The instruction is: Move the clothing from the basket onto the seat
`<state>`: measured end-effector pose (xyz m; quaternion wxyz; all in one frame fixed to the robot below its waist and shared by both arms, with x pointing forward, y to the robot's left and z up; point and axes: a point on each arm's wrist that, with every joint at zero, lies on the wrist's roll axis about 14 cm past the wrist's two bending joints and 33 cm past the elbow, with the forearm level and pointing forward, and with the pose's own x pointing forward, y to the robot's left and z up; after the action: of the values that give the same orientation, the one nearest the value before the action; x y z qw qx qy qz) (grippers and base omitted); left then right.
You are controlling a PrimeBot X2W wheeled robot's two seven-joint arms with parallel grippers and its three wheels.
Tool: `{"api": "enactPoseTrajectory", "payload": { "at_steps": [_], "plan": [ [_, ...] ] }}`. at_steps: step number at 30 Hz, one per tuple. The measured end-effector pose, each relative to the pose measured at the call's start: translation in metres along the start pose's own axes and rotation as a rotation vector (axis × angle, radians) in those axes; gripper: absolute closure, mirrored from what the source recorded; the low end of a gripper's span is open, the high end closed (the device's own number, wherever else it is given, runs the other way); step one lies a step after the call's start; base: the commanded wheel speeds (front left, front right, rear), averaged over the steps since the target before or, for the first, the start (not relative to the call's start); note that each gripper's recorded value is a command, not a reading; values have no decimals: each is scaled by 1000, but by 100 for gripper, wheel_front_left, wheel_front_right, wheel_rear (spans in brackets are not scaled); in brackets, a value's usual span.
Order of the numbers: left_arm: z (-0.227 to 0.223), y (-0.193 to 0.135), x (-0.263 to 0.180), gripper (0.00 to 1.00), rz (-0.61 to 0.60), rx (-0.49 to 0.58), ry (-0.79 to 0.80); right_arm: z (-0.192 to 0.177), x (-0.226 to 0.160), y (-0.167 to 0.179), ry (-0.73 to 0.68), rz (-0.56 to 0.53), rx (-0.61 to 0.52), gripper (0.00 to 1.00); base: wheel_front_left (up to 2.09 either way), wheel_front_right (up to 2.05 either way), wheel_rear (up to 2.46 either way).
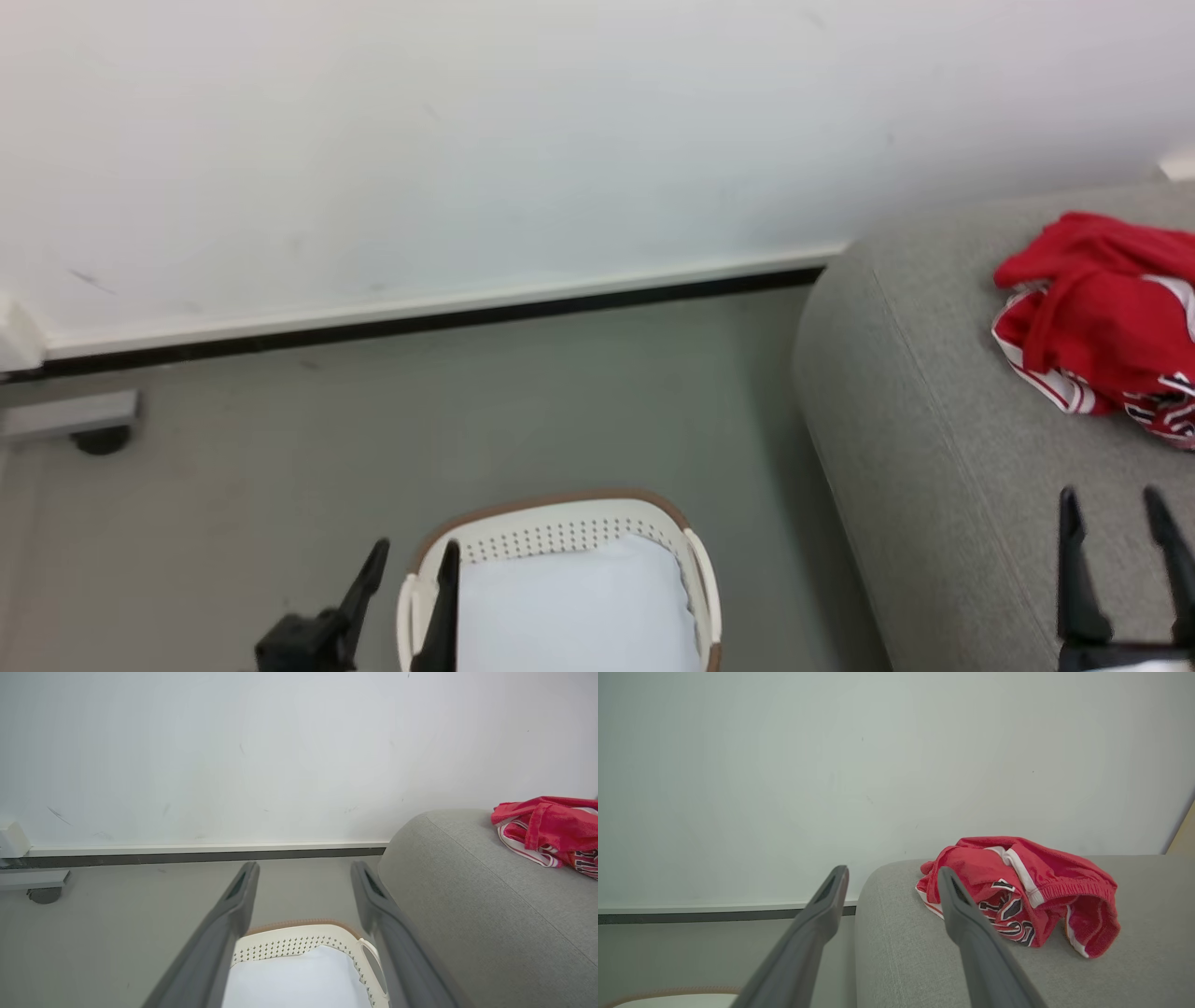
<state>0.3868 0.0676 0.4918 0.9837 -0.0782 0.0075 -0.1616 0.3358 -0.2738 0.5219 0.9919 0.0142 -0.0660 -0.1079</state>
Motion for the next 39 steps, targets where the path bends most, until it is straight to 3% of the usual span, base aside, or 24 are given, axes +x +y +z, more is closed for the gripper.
{"api": "enactPoseTrajectory", "payload": {
  "at_steps": [8,22,23,29,39],
  "plan": [
    [3,43,-44,0,164,3,-19,-29,-19,40,91,124,-3,0,0,0,0],
    [-1,69,-73,0,253,19,-23,-45,-24,70,145,203,71,0,0,0,0],
    [-2,69,-73,100,250,14,-22,-44,-23,71,142,206,74,100,0,0,0],
    [-23,68,-81,100,263,-13,44,-67,-37,72,221,195,90,100,0,0,0],
    [-27,80,-81,100,319,-192,56,-70,-34,65,261,128,269,100,0,0,0]
  ]
}}
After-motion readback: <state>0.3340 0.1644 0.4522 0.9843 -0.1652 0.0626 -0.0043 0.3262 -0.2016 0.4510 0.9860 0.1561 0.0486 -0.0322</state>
